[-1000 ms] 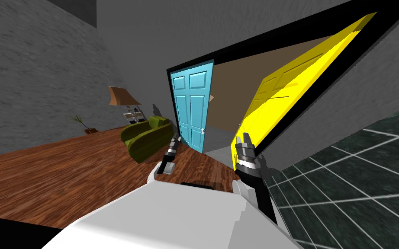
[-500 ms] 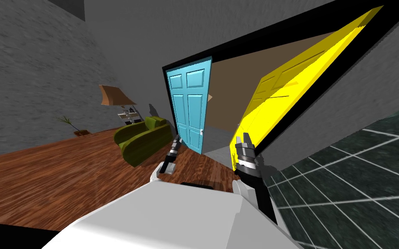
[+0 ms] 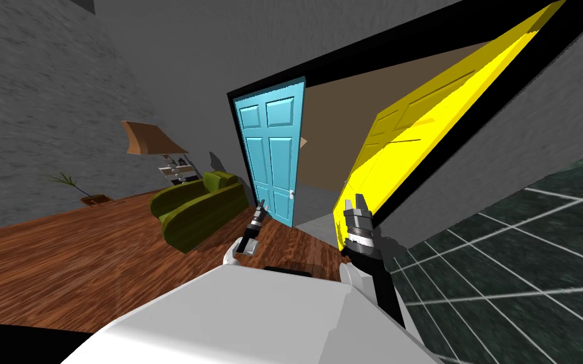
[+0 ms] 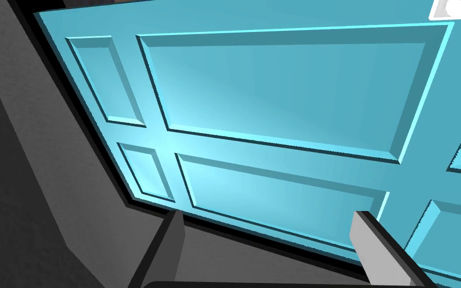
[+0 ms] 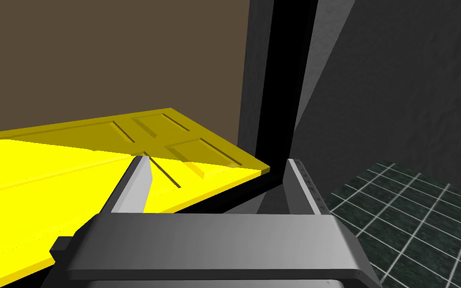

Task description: Push the door open

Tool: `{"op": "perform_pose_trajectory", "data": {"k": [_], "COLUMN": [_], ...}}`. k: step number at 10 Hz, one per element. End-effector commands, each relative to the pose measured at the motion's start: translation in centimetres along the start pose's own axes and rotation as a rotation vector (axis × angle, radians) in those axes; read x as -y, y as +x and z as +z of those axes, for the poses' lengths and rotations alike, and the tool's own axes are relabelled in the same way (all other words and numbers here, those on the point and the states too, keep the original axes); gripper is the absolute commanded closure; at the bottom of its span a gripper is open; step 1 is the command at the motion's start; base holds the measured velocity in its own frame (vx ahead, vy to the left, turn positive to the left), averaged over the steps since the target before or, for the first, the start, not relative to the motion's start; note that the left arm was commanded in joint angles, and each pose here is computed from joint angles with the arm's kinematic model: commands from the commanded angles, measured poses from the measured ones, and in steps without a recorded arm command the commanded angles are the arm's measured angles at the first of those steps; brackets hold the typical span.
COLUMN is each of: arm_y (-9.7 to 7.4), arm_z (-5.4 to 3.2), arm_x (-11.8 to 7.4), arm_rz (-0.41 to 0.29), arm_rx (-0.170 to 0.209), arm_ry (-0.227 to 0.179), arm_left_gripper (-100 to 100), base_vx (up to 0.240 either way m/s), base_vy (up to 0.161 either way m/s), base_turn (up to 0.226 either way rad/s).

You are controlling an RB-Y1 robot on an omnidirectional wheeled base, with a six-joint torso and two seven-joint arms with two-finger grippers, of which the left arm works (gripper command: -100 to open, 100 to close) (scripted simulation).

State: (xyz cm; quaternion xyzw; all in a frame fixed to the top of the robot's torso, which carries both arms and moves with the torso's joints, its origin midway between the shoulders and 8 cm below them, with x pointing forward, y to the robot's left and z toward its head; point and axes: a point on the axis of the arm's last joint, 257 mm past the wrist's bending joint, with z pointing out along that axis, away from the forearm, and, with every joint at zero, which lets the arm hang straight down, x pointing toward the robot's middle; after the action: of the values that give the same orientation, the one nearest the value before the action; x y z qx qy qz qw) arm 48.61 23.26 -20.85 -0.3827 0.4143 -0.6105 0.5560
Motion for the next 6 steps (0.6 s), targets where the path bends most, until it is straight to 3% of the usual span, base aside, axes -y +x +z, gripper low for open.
{"op": "perform_pose_trajectory", "data": {"k": [1, 6], "arm_y": [0.1, 0.7], "arm_z": [-0.2, -0.71], "arm_x": [-1.3, -4.8], "arm_rz": [-0.003, -0.01], "arm_rx": [-0.004, -0.02], "arm_ry": [-0.025, -0.087], "arm_left_gripper": [-100, -100], "base_vx": [0.05, 0.081], "base_vy": [-0.012, -0.005], "base_turn": [-0.046, -0.066]}}
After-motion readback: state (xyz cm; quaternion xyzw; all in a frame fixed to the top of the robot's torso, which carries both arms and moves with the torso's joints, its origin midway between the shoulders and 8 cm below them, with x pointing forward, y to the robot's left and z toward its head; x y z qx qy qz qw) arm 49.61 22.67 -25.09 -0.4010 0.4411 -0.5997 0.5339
